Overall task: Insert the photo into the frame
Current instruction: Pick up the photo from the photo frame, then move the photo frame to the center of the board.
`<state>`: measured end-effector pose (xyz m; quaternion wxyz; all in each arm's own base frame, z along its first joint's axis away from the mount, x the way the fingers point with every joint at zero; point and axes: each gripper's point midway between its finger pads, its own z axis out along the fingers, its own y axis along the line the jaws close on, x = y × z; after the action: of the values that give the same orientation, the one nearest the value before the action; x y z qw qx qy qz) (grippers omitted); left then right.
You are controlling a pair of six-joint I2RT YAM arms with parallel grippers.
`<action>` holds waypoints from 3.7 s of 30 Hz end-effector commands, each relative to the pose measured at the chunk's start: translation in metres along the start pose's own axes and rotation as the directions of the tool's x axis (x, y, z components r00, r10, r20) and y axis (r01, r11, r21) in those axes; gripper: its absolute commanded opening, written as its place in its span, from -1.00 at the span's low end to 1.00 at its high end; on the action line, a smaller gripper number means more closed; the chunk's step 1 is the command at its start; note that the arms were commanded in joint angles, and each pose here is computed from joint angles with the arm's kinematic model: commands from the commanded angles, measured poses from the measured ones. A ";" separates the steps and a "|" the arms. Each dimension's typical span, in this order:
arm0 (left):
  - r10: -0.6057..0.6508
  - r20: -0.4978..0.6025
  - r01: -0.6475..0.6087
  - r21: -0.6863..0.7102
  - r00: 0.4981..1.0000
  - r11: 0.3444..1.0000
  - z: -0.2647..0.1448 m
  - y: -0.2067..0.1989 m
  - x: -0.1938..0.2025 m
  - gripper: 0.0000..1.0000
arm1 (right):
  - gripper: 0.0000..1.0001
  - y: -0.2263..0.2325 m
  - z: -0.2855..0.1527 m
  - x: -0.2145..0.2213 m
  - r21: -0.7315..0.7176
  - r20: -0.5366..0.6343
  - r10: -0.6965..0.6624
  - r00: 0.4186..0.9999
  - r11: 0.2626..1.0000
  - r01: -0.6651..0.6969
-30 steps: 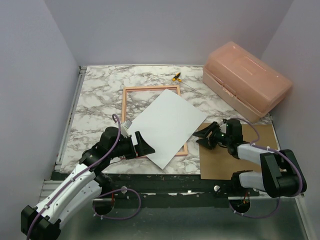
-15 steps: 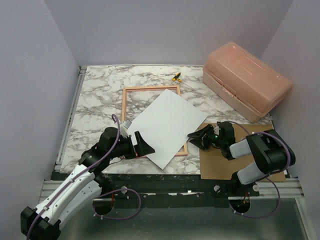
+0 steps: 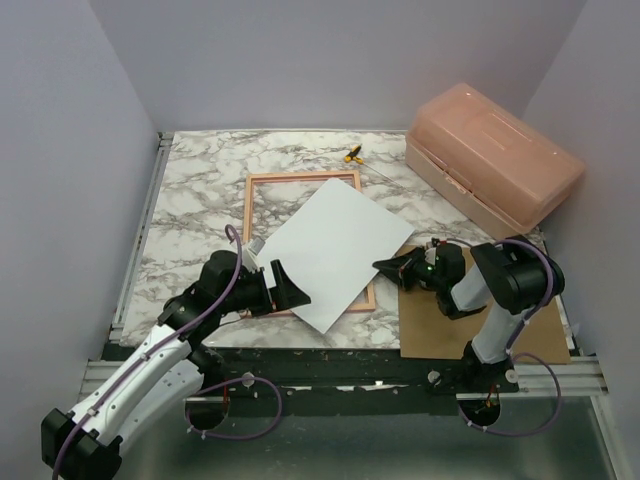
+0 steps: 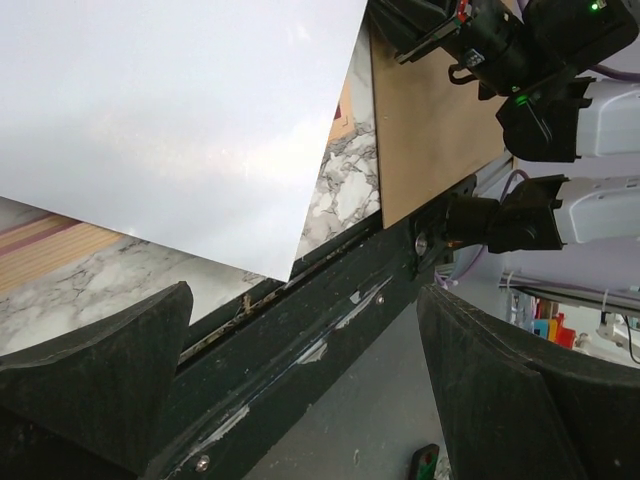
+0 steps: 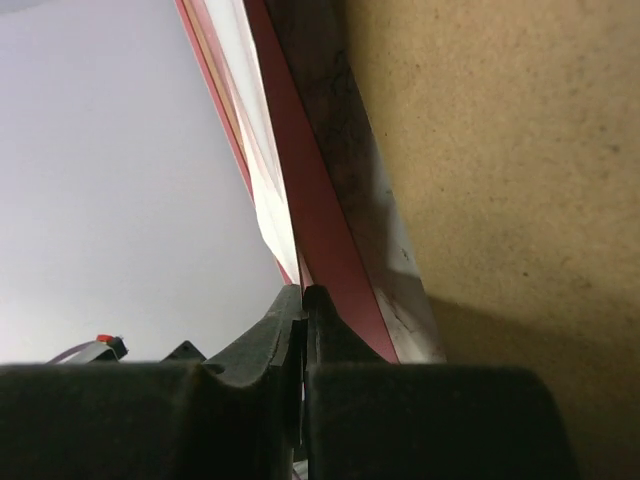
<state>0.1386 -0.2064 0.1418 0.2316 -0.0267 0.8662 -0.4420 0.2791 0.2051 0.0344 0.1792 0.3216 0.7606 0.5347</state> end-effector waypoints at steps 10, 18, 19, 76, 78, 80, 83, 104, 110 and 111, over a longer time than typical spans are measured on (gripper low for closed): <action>0.047 0.045 -0.045 -0.046 0.998 0.998 -0.010 -0.006 -0.016 0.94 | -0.99 0.043 -0.010 -0.003 0.054 -0.004 -0.168 0.986 0.984 0.168; 0.082 0.025 -0.075 -0.186 0.996 0.980 -0.004 0.012 -0.026 0.86 | -0.99 0.125 -0.057 -0.026 0.180 0.124 -0.417 0.901 0.902 0.392; 0.083 0.014 -0.079 -0.205 0.996 0.976 -0.002 0.014 -0.027 0.84 | -0.99 0.137 -0.065 -0.028 0.193 0.139 -0.443 0.886 0.889 0.414; 0.288 -0.297 -0.403 -0.476 0.910 0.781 0.134 0.031 -0.004 0.21 | -0.99 0.265 -0.200 -0.041 0.365 0.393 -0.656 0.644 0.755 0.546; 0.282 -0.312 -0.401 -0.444 0.907 0.801 0.139 0.027 0.001 0.16 | -0.99 0.265 -0.200 -0.041 0.366 0.394 -0.655 0.644 0.755 0.544; 0.266 -0.333 -0.391 -0.399 0.905 0.829 0.145 0.024 0.012 0.06 | -0.99 0.267 -0.200 -0.040 0.360 0.396 -0.655 0.644 0.756 0.547; 0.244 -0.376 -0.381 -0.352 0.894 0.855 0.152 0.022 0.030 -0.06 | -0.99 0.270 -0.203 -0.040 0.359 0.401 -0.655 0.640 0.756 0.548; 0.228 -0.438 -0.341 -0.200 0.870 0.919 0.140 -0.011 0.085 -0.38 | -0.99 0.296 -0.210 -0.028 0.289 0.405 -0.664 0.628 0.745 0.601; 0.225 -0.436 -0.308 -0.128 0.872 0.943 0.133 -0.021 0.093 -0.38 | -0.99 0.299 -0.206 -0.023 0.267 0.383 -0.678 0.628 0.732 0.627; 0.229 -0.429 -0.302 -0.108 0.874 0.947 0.132 -0.026 0.092 -0.34 | -0.99 0.299 -0.205 -0.022 0.262 0.376 -0.680 0.630 0.730 0.631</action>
<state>0.1227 -0.3337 0.0418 0.1080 0.1618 0.9434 -0.2685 0.2617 0.1045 0.3719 0.5079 0.1753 0.7943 0.2835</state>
